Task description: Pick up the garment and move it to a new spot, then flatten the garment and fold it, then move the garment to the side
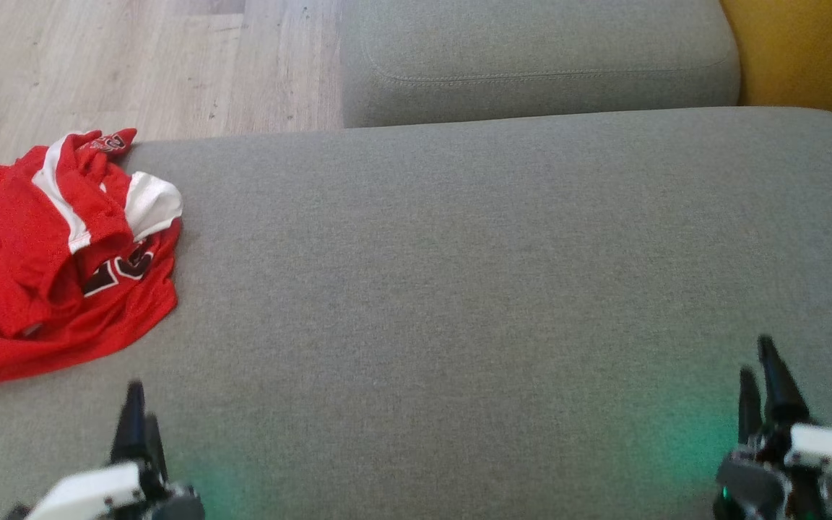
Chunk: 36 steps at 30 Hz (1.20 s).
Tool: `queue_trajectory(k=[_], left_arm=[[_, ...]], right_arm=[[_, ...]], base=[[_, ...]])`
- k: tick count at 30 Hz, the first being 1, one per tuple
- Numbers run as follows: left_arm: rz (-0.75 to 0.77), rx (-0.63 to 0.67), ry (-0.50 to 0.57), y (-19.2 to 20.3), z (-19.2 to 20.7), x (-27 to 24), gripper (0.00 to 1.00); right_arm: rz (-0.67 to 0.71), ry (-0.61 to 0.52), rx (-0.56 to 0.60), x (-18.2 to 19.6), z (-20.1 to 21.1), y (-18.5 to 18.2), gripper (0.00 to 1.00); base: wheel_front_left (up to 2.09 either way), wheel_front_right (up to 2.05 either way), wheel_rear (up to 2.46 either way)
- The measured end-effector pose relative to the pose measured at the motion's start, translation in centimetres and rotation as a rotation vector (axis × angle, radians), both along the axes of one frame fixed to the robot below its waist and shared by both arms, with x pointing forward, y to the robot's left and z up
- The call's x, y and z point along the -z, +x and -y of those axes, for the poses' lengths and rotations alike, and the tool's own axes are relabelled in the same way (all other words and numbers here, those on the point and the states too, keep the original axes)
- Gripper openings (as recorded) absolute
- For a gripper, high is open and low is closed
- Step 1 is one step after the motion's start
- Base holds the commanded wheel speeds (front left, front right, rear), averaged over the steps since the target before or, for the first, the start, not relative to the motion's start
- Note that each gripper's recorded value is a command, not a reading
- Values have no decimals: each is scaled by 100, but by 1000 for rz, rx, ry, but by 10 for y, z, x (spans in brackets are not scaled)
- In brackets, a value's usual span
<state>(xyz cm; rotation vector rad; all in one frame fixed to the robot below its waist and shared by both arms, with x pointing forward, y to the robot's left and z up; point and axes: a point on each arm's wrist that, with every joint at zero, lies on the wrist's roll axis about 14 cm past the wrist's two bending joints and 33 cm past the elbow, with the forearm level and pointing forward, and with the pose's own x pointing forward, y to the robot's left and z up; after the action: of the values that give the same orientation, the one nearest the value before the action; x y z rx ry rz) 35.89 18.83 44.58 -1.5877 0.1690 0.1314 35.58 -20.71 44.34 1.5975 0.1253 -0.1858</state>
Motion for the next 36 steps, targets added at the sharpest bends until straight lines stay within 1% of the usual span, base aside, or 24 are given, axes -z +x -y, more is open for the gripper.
queue_trajectory(k=[1, 4, 7, 11, 21, 28, 36], left_arm=[[0, 0, 0, 0, 0, 0, 100], [-52, -3, -3, -13, 1, 16, 100], [-48, -6, 8, -13, 1, 15, 100], [-42, -1, 57, -12, 0, 13, 100], [3, 18, 191, -7, 1, -2, 100], [21, 48, 301, -5, 7, -10, 100], [38, 76, 418, -5, 12, -15, 100]], right_arm=[[0, 0, 0, 0, 0, 0, 100], [-52, 3, 2, 16, -1, -13, 100], [-46, -8, -5, 14, -3, -12, 100], [-41, -46, -20, 12, -6, -10, 100], [-30, -180, -39, 5, -6, -9, 100], [-10, -310, -80, -2, -13, -7, 100], [4, -430, -111, -7, -17, -6, 100]], base=[[0, 0, 0], [0, 0, 0], [0, 0, 0], [0, 0, 0], [0, 0, 0], [0, 0, 0], [0, 0, 0]])
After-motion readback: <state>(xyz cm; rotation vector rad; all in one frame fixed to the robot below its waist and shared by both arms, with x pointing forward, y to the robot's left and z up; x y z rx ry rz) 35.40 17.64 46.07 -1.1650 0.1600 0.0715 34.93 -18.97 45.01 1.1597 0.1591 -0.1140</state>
